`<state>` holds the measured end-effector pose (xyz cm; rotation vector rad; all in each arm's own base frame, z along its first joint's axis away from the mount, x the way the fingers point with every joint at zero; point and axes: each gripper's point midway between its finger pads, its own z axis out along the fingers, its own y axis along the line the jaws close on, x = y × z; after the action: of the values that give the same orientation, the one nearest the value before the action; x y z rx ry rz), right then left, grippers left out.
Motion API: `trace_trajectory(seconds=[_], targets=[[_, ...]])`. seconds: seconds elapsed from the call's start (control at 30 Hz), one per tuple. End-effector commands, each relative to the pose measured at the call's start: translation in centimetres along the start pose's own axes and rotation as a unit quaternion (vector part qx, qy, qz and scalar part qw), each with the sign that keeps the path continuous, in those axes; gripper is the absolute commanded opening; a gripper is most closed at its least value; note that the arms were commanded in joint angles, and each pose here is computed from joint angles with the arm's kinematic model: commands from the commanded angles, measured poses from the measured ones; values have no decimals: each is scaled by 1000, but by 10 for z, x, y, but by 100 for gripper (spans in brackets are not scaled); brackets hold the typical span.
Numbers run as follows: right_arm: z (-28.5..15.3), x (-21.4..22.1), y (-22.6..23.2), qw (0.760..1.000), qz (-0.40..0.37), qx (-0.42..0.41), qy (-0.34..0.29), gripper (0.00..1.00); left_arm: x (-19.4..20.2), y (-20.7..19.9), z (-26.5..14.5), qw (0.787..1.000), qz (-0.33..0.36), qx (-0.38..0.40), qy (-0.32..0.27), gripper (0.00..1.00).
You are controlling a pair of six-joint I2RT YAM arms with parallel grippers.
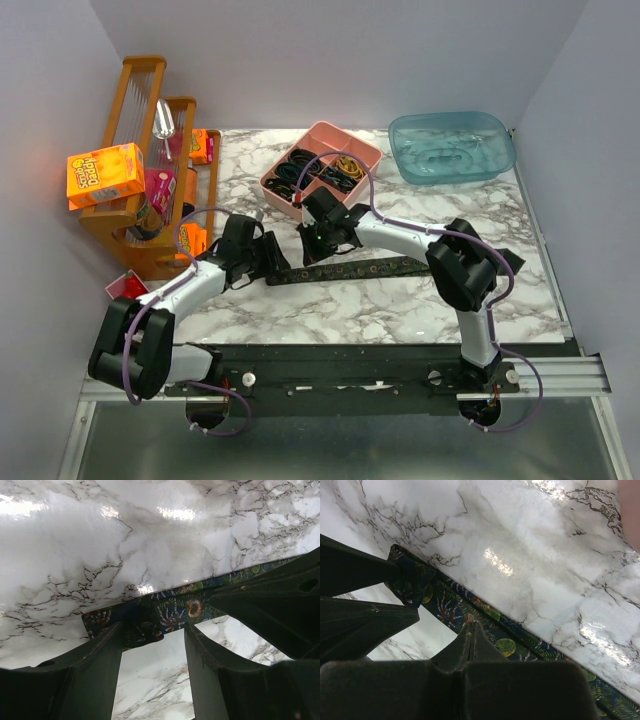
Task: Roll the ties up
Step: Roll the tie at the center of the board.
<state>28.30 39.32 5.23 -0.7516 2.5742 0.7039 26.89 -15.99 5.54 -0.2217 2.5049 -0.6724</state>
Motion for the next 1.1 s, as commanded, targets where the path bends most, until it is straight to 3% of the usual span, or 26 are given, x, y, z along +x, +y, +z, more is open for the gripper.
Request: trace_trajectory(seconds=[0.0, 0.07, 0.37, 0.57, 1.07], targets=[[3, 3, 1, 1000, -5, -4, 7, 1, 3, -10, 0, 999, -9, 31, -4, 61], [4, 4, 1, 1000, -6, -4, 9, 1, 5, -10, 2, 999, -11, 36, -2, 59], [7, 5, 2, 1000, -7, -8, 12, 1, 14, -8, 4, 999, -12, 35, 2, 36], [4, 1, 13, 999, -13, -39, 7, 1, 22, -4, 8, 999, -12, 29, 11, 0], [5, -5, 36, 996, -31, -78, 7, 1, 32, 3, 15, 999, -10, 12, 33, 0]])
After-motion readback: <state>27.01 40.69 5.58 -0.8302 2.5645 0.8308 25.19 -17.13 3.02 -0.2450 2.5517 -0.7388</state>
